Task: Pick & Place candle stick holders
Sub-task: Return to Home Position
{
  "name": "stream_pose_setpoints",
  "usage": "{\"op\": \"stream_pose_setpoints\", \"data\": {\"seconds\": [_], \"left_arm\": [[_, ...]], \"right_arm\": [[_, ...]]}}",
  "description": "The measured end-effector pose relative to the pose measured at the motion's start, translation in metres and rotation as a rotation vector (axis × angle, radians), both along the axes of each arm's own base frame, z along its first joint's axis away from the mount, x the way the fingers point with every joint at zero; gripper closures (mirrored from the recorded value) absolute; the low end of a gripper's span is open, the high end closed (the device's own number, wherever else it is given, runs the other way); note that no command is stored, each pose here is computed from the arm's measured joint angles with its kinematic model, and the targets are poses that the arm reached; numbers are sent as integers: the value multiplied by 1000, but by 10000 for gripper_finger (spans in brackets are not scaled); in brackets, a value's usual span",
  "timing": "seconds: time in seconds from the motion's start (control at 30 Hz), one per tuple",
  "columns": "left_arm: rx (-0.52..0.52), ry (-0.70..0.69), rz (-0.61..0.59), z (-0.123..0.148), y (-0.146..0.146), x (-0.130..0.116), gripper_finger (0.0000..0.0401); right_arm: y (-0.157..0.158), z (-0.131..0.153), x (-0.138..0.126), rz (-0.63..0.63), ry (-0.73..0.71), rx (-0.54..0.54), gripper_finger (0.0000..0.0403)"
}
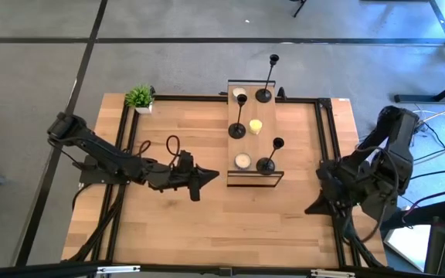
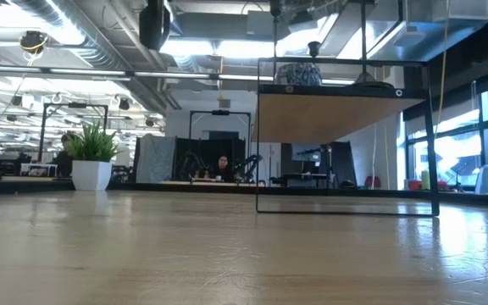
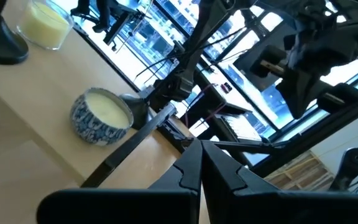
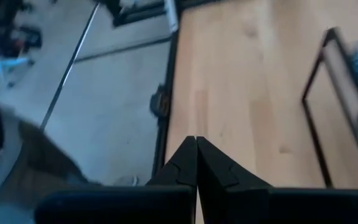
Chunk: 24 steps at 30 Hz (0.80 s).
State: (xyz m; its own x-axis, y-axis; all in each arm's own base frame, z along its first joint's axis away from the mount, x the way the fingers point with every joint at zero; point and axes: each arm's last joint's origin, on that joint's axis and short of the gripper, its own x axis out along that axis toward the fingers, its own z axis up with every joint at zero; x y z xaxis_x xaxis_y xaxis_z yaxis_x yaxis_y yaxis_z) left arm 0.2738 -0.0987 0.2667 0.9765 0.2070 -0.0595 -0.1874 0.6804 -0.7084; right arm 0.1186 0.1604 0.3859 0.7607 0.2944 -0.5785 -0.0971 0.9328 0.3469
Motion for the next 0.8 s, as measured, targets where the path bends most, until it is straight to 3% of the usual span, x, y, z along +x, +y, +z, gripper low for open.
{"op": "stream_pose_setpoints", "data": {"seconds": [0.33,0.67,0.8], "left_arm": [[-2,1,5,6,2,-5,399],[-21,-3,5,6,2,-5,399],[-21,-4,20,6,3,-5,399]], "right_arm": [[9,-6,0,91,-47,-14,403],[19,-18,5,181,-227,183,403],[20,-26,8,171,-238,190,403]]}}
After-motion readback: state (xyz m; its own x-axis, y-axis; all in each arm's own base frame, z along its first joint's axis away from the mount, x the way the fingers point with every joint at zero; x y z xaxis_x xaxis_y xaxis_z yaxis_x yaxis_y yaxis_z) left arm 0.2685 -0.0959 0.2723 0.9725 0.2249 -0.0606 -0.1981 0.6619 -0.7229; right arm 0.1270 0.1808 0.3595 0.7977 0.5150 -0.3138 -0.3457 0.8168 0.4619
